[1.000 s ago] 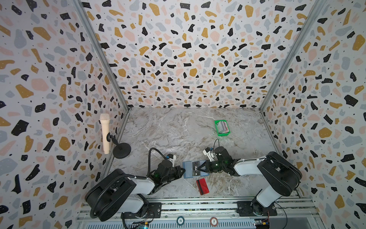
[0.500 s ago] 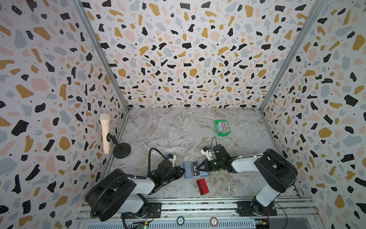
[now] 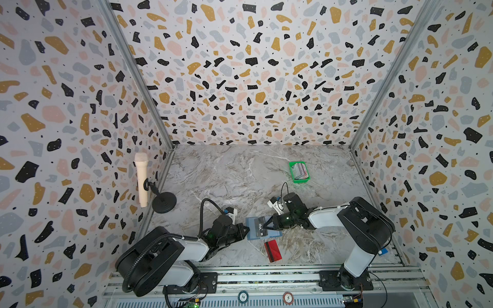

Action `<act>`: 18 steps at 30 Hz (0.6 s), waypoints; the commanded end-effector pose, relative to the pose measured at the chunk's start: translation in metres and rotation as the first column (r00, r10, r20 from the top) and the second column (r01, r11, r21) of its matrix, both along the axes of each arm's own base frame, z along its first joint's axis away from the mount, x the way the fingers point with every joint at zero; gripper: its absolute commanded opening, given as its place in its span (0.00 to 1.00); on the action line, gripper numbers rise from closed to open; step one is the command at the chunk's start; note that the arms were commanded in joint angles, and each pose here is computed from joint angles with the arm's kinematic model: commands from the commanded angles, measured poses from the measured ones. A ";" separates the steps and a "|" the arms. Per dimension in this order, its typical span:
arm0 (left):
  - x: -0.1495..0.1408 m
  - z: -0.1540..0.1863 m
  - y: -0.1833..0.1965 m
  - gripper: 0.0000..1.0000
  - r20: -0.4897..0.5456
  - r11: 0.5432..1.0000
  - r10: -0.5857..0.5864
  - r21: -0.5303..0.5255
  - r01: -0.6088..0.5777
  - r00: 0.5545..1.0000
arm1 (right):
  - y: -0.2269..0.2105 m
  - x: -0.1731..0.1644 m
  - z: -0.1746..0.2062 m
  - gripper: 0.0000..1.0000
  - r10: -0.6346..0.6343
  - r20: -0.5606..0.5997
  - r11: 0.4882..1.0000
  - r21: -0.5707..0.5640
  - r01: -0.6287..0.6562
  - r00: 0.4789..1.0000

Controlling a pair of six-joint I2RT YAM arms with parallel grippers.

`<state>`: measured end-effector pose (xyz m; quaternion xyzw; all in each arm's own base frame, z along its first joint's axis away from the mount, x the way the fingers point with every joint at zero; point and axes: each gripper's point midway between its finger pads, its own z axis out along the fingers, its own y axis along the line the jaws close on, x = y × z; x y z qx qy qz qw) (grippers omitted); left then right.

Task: Insert credit cards into a card holder
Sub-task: Insert the credit card into the card slot.

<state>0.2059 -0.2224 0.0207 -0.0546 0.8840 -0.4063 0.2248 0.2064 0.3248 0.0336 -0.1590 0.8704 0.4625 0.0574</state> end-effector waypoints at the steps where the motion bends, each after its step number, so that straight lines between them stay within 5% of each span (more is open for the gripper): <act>1: 0.002 0.003 -0.005 0.00 0.018 1.000 -0.020 0.001 0.020 1.000 | -0.006 -0.009 -0.019 0.00 0.008 -0.039 0.997 -0.079 -0.011 0.999; 15: -0.001 0.005 -0.005 0.00 0.019 0.999 -0.020 -0.025 0.020 1.000 | 0.009 -0.014 -0.031 0.00 0.017 -0.061 0.992 -0.123 -0.025 0.998; 18: 0.000 0.008 -0.005 0.00 0.026 0.999 -0.022 -0.025 0.023 0.999 | 0.009 -0.012 -0.023 0.11 0.018 -0.047 0.993 -0.120 -0.024 0.999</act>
